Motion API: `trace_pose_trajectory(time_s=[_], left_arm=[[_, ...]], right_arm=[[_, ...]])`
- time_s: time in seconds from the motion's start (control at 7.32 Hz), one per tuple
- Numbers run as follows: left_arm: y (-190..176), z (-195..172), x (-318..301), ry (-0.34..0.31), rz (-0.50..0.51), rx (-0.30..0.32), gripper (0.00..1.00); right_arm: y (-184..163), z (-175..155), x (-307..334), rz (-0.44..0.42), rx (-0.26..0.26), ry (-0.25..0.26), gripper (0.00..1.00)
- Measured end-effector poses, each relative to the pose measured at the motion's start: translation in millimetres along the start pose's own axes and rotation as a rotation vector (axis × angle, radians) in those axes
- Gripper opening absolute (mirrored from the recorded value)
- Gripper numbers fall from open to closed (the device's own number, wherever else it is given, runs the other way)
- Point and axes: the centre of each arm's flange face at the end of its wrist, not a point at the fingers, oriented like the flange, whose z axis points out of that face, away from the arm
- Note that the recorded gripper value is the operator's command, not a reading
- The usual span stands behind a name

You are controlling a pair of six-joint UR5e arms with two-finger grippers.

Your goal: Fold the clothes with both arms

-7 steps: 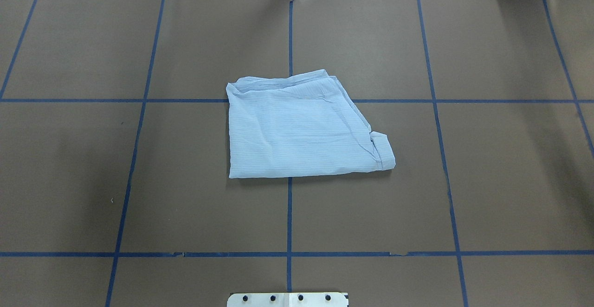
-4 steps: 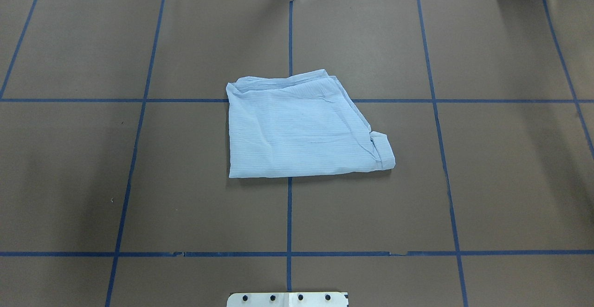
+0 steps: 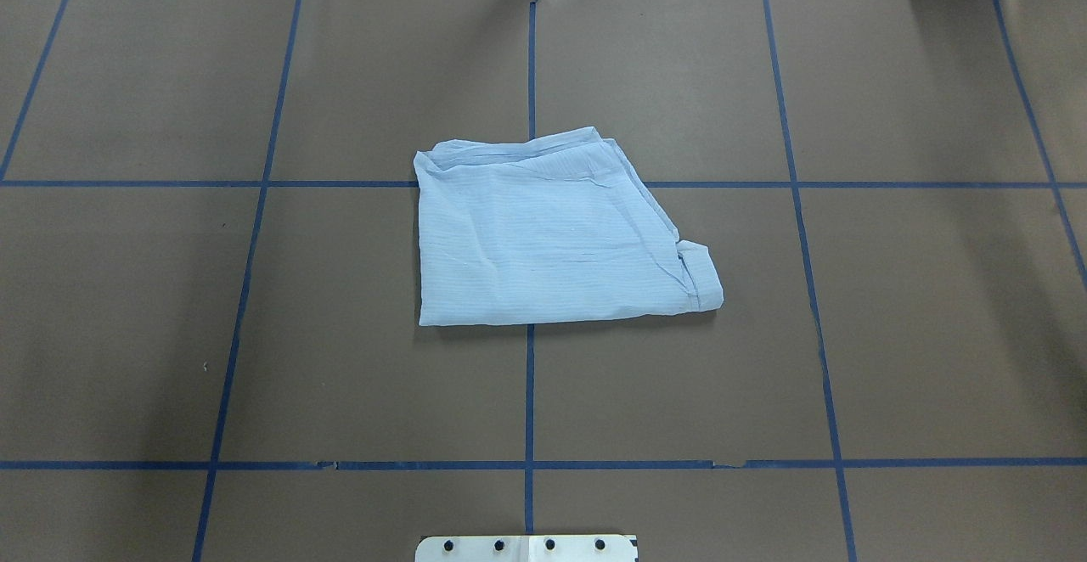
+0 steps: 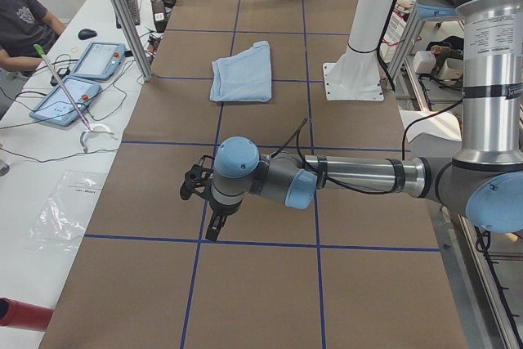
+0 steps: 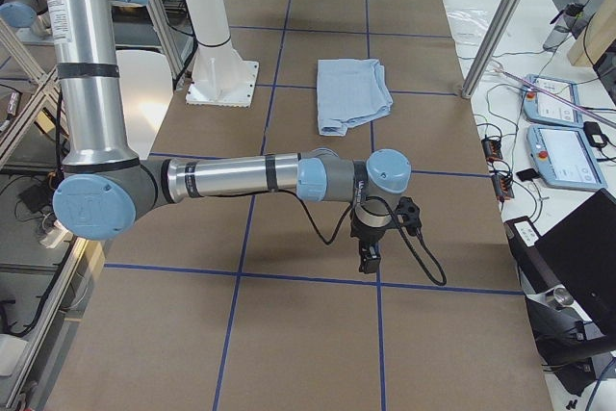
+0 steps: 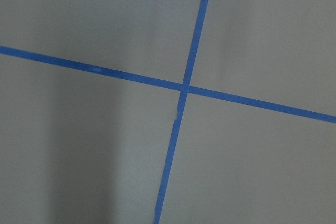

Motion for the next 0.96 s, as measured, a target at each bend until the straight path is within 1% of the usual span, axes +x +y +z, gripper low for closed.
trace_pose_trajectory(time_s=[0.41,0.68,0.96], left_arm=[[2.7,-2.6,2.6,0.000,-0.032,0.001,0.99],[-2.7,-6.6,6.9,-0.001,-0.021,0.012,0.99],[-7.1,-11.0,11.0,-0.002,-0.010,0.023,0.99]], right_arm=[[2.5,3.1,0.8,0.012,-0.004,-0.012,1.00],[2.9,4.8,-1.6,0.018,-0.002,-0.050,1.00],[2.8,4.0,-3.1,0.022,0.002,-0.059,1.00]])
